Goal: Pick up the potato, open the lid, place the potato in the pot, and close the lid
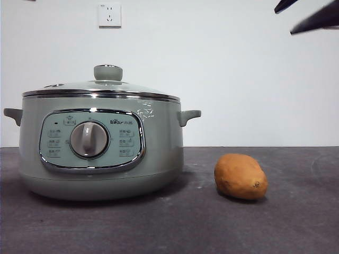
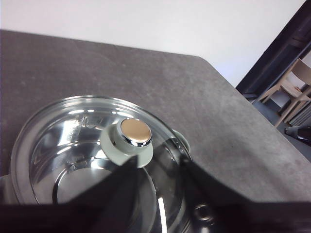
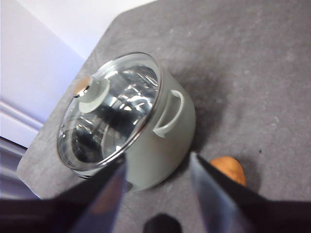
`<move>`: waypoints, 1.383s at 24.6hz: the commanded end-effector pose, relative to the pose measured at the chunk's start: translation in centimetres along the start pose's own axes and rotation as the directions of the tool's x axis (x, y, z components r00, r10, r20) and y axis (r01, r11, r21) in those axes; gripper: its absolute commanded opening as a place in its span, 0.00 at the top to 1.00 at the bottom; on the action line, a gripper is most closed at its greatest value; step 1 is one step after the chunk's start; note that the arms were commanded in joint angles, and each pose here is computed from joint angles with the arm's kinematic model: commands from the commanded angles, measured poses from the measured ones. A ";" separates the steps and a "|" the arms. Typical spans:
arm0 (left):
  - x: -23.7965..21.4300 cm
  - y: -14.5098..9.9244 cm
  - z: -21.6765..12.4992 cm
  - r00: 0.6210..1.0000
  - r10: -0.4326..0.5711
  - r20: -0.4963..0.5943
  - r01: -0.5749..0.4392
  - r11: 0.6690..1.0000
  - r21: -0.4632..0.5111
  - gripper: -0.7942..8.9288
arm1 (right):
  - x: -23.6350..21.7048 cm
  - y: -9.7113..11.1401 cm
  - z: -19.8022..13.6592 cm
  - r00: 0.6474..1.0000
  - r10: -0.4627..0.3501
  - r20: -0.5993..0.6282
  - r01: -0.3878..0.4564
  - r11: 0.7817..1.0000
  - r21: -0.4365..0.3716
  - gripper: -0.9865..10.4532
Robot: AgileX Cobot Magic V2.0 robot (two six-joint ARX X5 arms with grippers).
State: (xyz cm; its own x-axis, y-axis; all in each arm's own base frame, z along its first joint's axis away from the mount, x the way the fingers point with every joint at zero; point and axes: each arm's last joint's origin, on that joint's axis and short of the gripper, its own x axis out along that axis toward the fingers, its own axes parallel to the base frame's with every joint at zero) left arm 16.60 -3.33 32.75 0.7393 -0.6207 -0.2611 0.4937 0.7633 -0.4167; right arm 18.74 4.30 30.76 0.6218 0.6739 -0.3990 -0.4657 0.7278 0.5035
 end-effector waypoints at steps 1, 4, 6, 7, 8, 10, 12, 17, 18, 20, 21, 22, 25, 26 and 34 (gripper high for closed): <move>-0.1 -0.2 0.3 1.000 -0.014 0.010 0.013 1.000 0.016 0.56 | 0.0 0.0 0.1 1.000 0.001 0.001 -0.001 1.000 -0.015 0.42; -0.1 -0.2 0.4 1.000 -0.015 0.018 0.014 1.000 0.021 0.56 | 0.1 0.1 0.1 1.000 -0.016 0.004 0.016 1.000 -0.016 0.42; -0.1 -0.3 0.5 1.000 -0.016 0.021 0.015 1.000 0.023 0.56 | 0.4 0.3 0.0 0.998 -0.057 0.005 0.057 0.998 -0.024 0.42; -0.1 -0.3 0.5 1.000 -0.016 0.023 0.015 1.000 0.024 0.56 | 0.6 0.5 -0.1 0.997 -0.071 0.002 0.071 0.997 -0.031 0.42; -0.2 -0.3 0.6 1.000 -0.016 0.023 0.016 1.000 0.025 0.56 | 0.9 0.7 -0.2 0.996 -0.085 -0.004 0.085 0.996 -0.038 0.42; -0.2 -0.4 0.7 0.999 -0.018 0.026 0.017 0.999 0.028 0.56 | 1.8 1.2 -0.4 0.990 -0.135 -0.035 0.133 0.990 -0.053 0.42; -0.2 -0.5 0.8 0.999 -0.020 0.030 0.019 0.999 0.031 0.56 | 2.7 1.7 -0.6 0.981 -0.180 -0.075 0.175 0.982 -0.076 0.42; -0.3 -0.7 1.0 0.999 -0.029 0.033 0.028 0.999 0.038 0.56 | 6.1 3.0 -1.4 0.953 -0.256 -0.159 0.234 0.961 -0.147 0.43; -0.2 -0.8 1.0 0.999 -0.033 0.031 0.032 0.999 0.039 0.56 | 7.0 3.2 -1.7 0.944 -0.278 -0.178 0.250 0.954 -0.164 0.46; -0.1 -1.0 0.9 0.999 -0.048 0.023 0.047 0.998 0.042 0.56 | 9.1 3.3 -2.2 0.918 -0.328 -0.225 0.286 0.937 -0.200 0.46; -0.1 -1.1 0.8 0.998 -0.056 0.019 0.055 0.998 0.045 0.56 | 10.3 3.2 -2.6 0.904 -0.344 -0.253 0.295 0.932 -0.212 0.46; 0.0 -1.3 0.8 0.998 -0.064 0.015 0.064 0.997 0.046 0.56 | 11.4 2.9 -3.0 0.884 -0.376 -0.278 0.321 0.920 -0.224 0.46; 0.2 -1.6 0.7 0.997 -0.081 0.004 0.081 0.995 0.050 0.56 | 14.2 1.3 -4.4 0.828 -0.441 -0.347 0.373 0.895 -0.247 0.46; 0.2 -1.7 0.6 0.996 -0.086 -0.001 0.086 0.995 0.051 0.56 | 15.1 0.8 -4.9 0.812 -0.449 -0.373 0.378 0.891 -0.250 0.46; 0.3 -1.7 0.4 0.998 -0.068 -0.017 0.068 0.997 0.043 0.56 | 18.9 -1.6 -7.7 0.747 -0.477 -0.462 0.411 0.879 -0.243 0.66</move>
State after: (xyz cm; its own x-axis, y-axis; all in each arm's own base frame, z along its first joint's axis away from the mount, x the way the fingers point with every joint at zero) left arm 16.19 -4.65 33.57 0.6960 -0.6725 -0.2515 0.5537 0.7258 -0.4082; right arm 26.39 16.79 16.57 0.3927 0.2162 -0.8939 -0.3180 0.9439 0.0886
